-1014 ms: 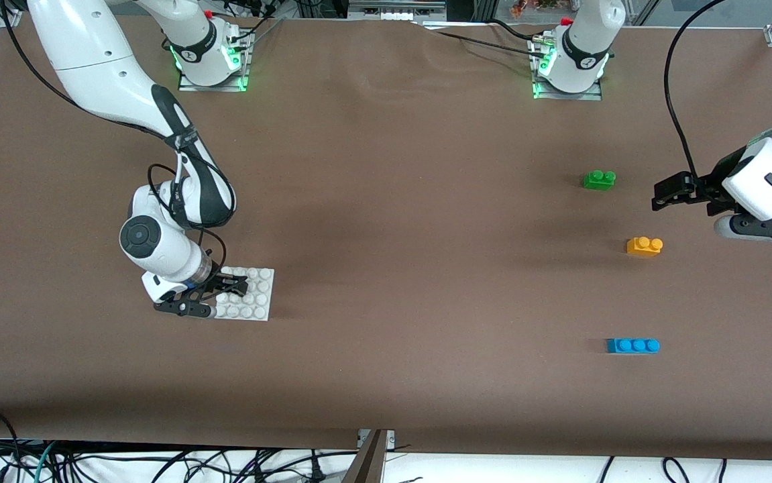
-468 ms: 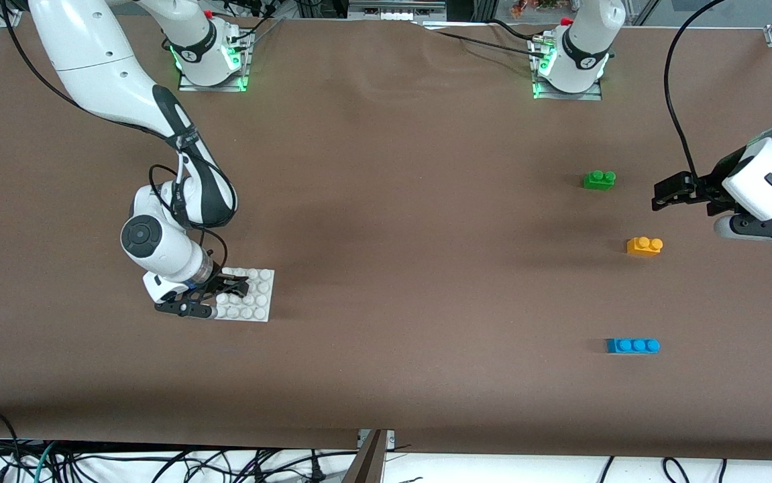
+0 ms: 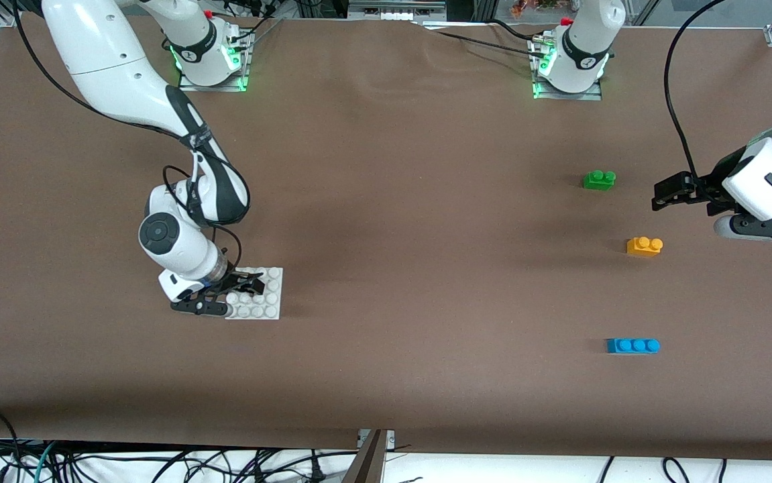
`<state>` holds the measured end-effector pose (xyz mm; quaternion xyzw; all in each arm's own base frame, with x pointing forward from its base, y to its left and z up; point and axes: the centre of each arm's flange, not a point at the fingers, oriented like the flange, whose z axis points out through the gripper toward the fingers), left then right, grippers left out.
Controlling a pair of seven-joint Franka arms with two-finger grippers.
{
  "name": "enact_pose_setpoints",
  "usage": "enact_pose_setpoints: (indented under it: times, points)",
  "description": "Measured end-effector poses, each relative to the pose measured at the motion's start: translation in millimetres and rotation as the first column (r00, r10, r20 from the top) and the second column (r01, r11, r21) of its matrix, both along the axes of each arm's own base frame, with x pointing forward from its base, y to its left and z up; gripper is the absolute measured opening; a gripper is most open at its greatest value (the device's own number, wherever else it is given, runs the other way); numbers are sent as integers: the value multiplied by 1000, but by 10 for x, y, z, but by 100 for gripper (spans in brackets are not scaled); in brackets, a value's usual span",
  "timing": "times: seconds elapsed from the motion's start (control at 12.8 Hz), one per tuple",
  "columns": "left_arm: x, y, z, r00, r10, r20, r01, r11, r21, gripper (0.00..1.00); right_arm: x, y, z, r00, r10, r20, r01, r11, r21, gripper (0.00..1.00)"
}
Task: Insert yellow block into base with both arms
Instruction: 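Slide the white base plate toward the table middle with the right gripper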
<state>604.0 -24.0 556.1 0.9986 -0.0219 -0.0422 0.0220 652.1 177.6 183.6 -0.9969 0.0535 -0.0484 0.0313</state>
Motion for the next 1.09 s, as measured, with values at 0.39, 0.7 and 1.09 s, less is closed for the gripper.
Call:
enact_pose_setpoints:
  times: [0.39,0.7,1.09]
  points:
    - [0,0,0,1000,0,0,0,1000,0,100,-154,538,14,1000,-23,10,23,1000,17,75]
    - [0,0,0,1000,0,0,0,1000,0,100,-339,1024,-19,999,-31,17,31,999,34,75]
    - [0,0,0,1000,0,0,0,1000,0,100,-617,1713,-63,997,-69,37,66,995,73,75]
